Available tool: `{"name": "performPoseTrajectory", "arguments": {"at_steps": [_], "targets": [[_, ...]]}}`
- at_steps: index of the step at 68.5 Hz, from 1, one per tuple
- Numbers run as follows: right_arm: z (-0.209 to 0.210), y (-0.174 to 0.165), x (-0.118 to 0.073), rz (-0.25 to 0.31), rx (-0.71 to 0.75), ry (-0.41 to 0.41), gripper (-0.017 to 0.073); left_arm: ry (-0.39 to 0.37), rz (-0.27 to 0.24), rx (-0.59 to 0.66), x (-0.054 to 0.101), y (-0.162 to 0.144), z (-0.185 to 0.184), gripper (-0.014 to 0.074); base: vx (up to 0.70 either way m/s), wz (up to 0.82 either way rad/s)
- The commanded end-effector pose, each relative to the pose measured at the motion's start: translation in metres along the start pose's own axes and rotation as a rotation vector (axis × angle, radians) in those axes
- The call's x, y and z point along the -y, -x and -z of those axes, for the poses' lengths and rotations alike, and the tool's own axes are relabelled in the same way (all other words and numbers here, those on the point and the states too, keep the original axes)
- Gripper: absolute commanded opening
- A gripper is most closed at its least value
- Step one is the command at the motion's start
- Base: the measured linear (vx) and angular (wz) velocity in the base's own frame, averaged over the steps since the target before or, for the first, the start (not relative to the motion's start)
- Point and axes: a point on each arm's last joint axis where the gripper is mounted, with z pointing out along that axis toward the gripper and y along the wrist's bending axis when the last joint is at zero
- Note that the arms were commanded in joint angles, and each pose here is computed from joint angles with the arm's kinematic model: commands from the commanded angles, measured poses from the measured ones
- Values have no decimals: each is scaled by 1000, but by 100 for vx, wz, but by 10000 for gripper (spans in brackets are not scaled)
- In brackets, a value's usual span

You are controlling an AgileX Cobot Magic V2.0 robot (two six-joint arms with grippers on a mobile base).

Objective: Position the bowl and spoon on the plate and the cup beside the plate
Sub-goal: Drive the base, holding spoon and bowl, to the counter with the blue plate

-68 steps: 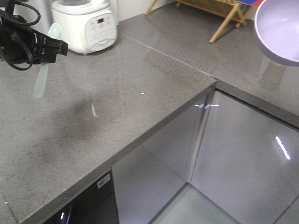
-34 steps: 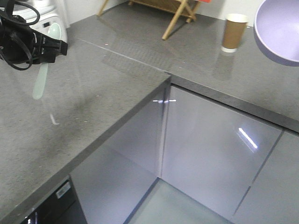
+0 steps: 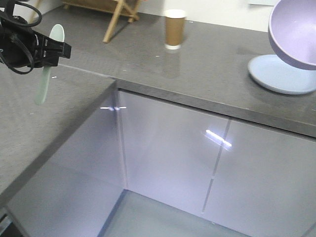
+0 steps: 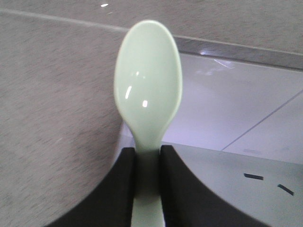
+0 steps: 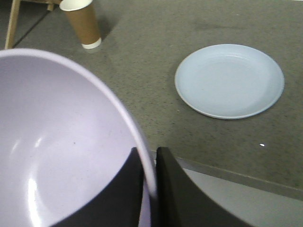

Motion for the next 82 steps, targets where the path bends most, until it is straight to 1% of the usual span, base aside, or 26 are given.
{"name": "performPoseTrajectory", "arguments": {"at_steps": [1,36,82], "targets": [[17,15,-2,7,126,4,-6,-23,1,112,5,11,20,-6,-1,-53],[17,15,-2,7,126,4,-6,-23,1,112,5,11,20,-6,0,-45],[17,15,-2,7,124,4,-6,-23,1,112,5,11,20,-6,0,-13]]}}
